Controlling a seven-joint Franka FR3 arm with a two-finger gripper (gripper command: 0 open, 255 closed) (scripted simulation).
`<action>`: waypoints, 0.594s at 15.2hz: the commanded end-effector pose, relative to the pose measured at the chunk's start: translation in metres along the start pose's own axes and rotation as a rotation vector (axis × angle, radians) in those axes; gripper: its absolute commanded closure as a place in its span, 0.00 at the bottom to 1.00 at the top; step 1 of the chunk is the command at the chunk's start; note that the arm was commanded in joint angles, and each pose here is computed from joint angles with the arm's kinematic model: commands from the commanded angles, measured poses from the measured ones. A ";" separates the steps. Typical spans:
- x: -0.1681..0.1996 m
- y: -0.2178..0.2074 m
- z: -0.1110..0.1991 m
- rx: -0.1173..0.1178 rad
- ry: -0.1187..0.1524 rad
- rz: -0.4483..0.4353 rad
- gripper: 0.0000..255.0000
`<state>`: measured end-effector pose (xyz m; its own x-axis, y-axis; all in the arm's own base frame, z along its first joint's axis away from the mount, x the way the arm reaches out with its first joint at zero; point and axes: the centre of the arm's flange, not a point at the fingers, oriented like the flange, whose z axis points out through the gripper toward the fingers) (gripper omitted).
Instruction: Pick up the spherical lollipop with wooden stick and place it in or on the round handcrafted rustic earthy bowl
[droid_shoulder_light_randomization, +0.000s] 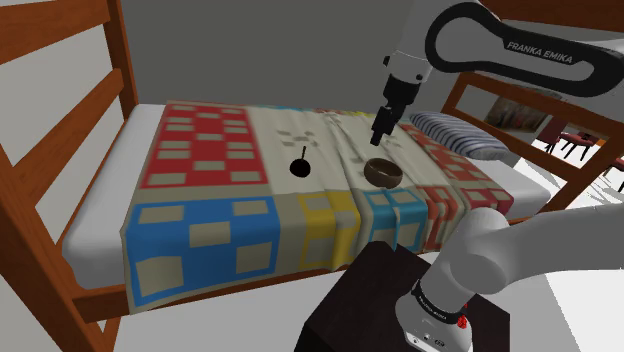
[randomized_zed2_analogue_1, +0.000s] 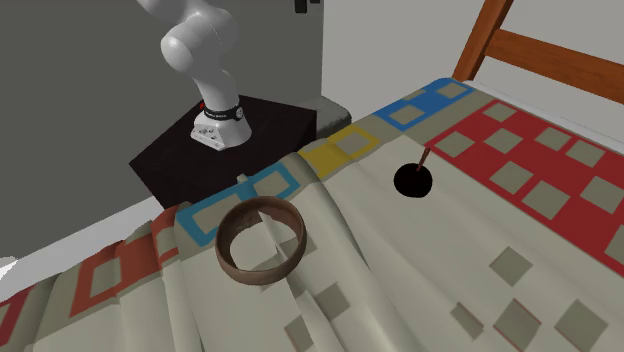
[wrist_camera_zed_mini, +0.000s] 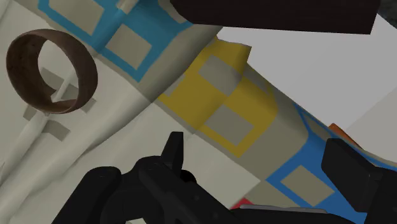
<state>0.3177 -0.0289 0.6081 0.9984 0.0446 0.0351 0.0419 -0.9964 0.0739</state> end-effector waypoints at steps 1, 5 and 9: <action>0.000 0.000 0.000 0.000 0.000 0.000 0.00; 0.021 0.046 0.028 0.059 0.035 -0.129 0.00; 0.049 0.088 0.058 0.118 0.069 -0.258 0.00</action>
<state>0.3644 -0.1080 0.5664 0.9608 0.2629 0.0878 0.2654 -0.9640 -0.0175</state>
